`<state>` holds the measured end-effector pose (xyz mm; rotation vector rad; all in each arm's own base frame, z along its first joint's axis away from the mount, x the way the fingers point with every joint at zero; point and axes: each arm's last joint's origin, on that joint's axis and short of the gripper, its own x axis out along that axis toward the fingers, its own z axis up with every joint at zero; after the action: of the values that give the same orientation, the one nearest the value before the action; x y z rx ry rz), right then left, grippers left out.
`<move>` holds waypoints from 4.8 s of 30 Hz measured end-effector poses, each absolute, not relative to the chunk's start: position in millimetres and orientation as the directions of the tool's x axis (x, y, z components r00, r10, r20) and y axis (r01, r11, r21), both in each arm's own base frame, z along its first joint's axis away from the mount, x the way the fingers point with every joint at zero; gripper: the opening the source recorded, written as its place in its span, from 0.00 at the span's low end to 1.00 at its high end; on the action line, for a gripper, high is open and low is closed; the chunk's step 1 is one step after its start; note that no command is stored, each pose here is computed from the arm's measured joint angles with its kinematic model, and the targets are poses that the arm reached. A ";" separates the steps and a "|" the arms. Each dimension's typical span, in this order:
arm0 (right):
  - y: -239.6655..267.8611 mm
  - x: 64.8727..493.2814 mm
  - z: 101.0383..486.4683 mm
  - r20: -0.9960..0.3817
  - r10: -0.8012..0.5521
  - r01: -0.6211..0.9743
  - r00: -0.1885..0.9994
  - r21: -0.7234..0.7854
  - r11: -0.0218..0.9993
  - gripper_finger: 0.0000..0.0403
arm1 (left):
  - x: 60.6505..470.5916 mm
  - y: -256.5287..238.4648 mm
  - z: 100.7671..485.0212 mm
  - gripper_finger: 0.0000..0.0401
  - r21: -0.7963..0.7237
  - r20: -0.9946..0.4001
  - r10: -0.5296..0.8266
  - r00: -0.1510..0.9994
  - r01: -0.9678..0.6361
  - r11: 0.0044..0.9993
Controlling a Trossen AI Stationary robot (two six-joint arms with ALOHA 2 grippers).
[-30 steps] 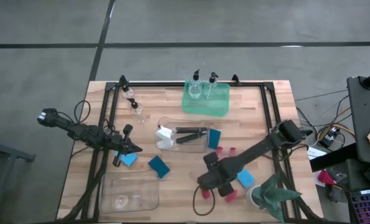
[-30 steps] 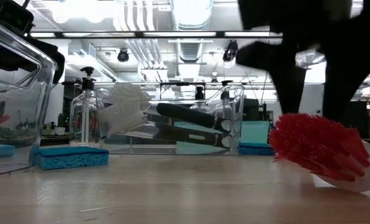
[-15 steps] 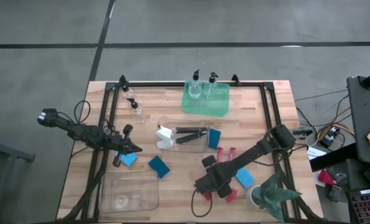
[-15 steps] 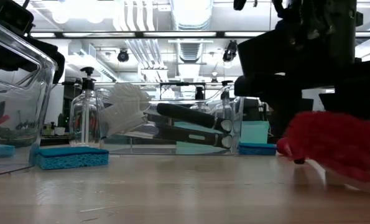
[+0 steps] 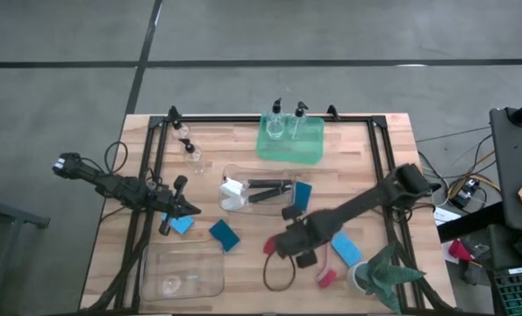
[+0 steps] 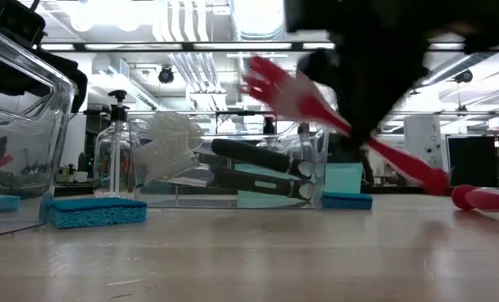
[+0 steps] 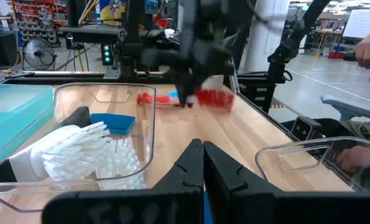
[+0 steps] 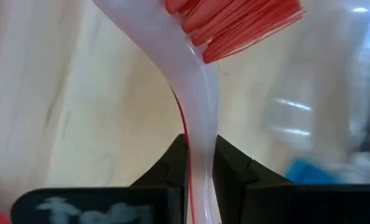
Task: Pick & Place Kitchen Sink Supplies
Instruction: Put the pink dish brush into the top transparent bin
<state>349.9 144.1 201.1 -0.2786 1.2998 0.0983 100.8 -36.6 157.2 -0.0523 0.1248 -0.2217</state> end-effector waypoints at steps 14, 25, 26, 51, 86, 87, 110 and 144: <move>94.6 358.5 294.1 -0.725 -0.033 -0.023 0.688 -0.067 0.998 0.11 | 100.8 -36.6 157.2 0.01 -0.065 -0.118 -0.222 0.968 0.216 0.974; 51.5 362.6 314.9 -0.672 -0.110 0.176 0.732 0.031 0.984 0.12 | 100.8 -36.6 157.2 0.01 -0.065 -0.118 -0.222 0.968 0.216 0.974; 49.0 360.8 312.5 -0.697 -0.104 0.189 0.709 0.046 0.981 0.12 | 100.8 -36.6 157.2 0.01 -0.066 -0.118 -0.223 0.968 0.216 0.974; 18.1 412.8 285.4 -0.602 -0.227 0.248 0.766 -0.050 0.968 0.12 | 101.0 -36.6 156.9 0.01 -0.065 -0.121 -0.222 0.967 0.216 0.974; 16.9 422.0 210.1 -0.845 -0.127 0.231 0.520 -0.004 0.973 0.21 | 101.0 -36.7 156.8 0.01 -0.065 -0.122 -0.222 0.967 0.216 0.974; 17.2 422.0 210.1 -0.845 -0.126 0.232 0.520 -0.003 0.973 0.23 | 101.0 -36.7 156.8 0.01 -0.065 -0.122 -0.222 0.967 0.216 0.974; 72.0 376.5 275.4 -0.897 -0.068 0.348 0.438 0.099 0.932 0.48 | 101.1 -36.7 156.8 0.01 -0.065 -0.123 -0.222 0.967 0.215 0.974; 126.0 286.7 169.1 -0.955 -0.112 0.856 -0.274 -0.295 0.425 0.42 | 101.1 -36.7 156.7 0.01 -0.065 -0.123 -0.222 0.967 0.215 0.974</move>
<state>286.7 126.0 169.1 0.6764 1.5642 -1.0858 101.1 -36.7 156.7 -0.0508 0.1303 -0.2210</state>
